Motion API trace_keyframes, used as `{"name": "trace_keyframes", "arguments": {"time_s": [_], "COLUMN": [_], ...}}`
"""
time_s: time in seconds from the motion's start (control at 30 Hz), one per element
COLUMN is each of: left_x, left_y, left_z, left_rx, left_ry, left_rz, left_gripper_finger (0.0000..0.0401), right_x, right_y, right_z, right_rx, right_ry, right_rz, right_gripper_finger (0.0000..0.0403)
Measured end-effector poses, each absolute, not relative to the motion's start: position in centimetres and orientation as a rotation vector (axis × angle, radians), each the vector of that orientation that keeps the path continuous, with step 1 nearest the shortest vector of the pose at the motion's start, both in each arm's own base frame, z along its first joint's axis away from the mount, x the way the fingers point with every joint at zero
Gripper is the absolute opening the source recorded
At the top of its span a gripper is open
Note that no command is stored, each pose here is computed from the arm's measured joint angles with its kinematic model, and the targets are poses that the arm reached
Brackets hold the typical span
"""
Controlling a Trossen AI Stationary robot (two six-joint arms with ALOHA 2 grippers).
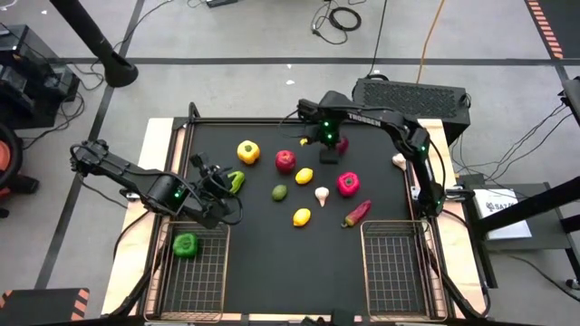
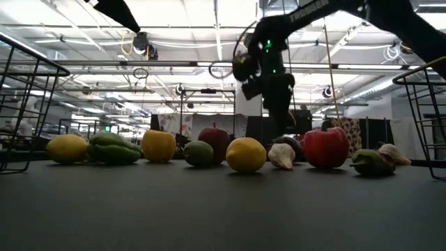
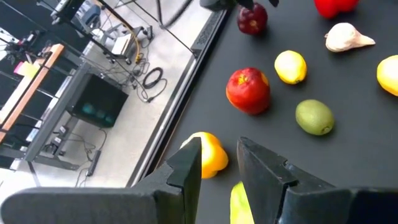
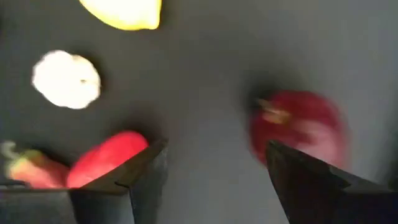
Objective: Sort produce into baskets
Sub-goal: Put the right apple into the right gold wire basket
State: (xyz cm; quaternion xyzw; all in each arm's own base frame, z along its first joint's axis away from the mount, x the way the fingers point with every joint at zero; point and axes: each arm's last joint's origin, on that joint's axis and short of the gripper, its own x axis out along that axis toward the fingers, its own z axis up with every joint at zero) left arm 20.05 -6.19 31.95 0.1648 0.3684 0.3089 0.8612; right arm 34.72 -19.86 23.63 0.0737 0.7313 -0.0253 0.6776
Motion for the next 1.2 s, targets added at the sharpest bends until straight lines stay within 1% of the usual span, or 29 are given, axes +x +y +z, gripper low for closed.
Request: {"name": "trace_keyframes", "arguments": {"time_s": [0.13, 0.2, 0.33, 0.43, 0.53, 0.6, 0.73, 0.87, 0.97, 1.1, 1.2], "left_x": [20.0, 20.0, 20.1, 20.1, 20.1, 20.1, 20.0, 20.0, 20.0, 20.0, 19.9], "left_y": [-6.2, -6.2, -6.2, -6.2, -6.2, -6.2, -6.2, -6.2, -6.4, -6.6, -6.8], "left_z": [32.0, 32.0, 31.9, 31.9, 31.9, 31.9, 31.9, 31.9, 31.8, 31.7, 31.7], "left_rx": [0.346, 0.346, 0.344, 0.343, 0.343, 0.343, 0.344, 0.337, 0.313, 0.283, 0.266], "left_ry": [0.774, 0.774, 0.775, 0.776, 0.777, 0.777, 0.777, 0.784, 0.802, 0.827, 0.821], "left_rz": [0.648, 0.647, 0.645, 0.644, 0.643, 0.643, 0.642, 0.632, 0.602, 0.559, 0.553], "left_gripper_finger": [0.0112, 0.0112, 0.0112, 0.0112, 0.0112, 0.0112, 0.0112, 0.0112, 0.0112, 0.0112, 0.0112], "right_x": [34.7, 34.3, 33.0, 32.1, 31.4, 31.0, 30.7, 30.3, 29.8, 28.9, 27.9], "right_y": [-20.0, -21.2, -23.7, -24.4, -24.7, -24.8, -24.4, -23.5, -23.3, -22.2, -20.8], "right_z": [25.0, 25.4, 25.1, 25.0, 25.0, 25.0, 24.6, 24.5, 24.3, 25.8, 27.1], "right_rx": [-0.038, -0.071, 0.099, 0.258, 0.343, 0.377, 0.451, 0.47, 0.49, 0.483, 0.439], "right_ry": [1.651, 1.628, 1.591, 1.586, 1.593, 1.618, 1.648, 1.734, 1.766, 1.742, 1.713], "right_rz": [-0.206, -0.314, -0.484, -0.571, -0.636, -0.656, -0.615, -0.571, -0.582, -0.602, -0.583], "right_gripper_finger": [0.0254, 0.0254, 0.0254, 0.0254, 0.0254, 0.0254, 0.0254, 0.0254, 0.0254, 0.0254, 0.0254]}}
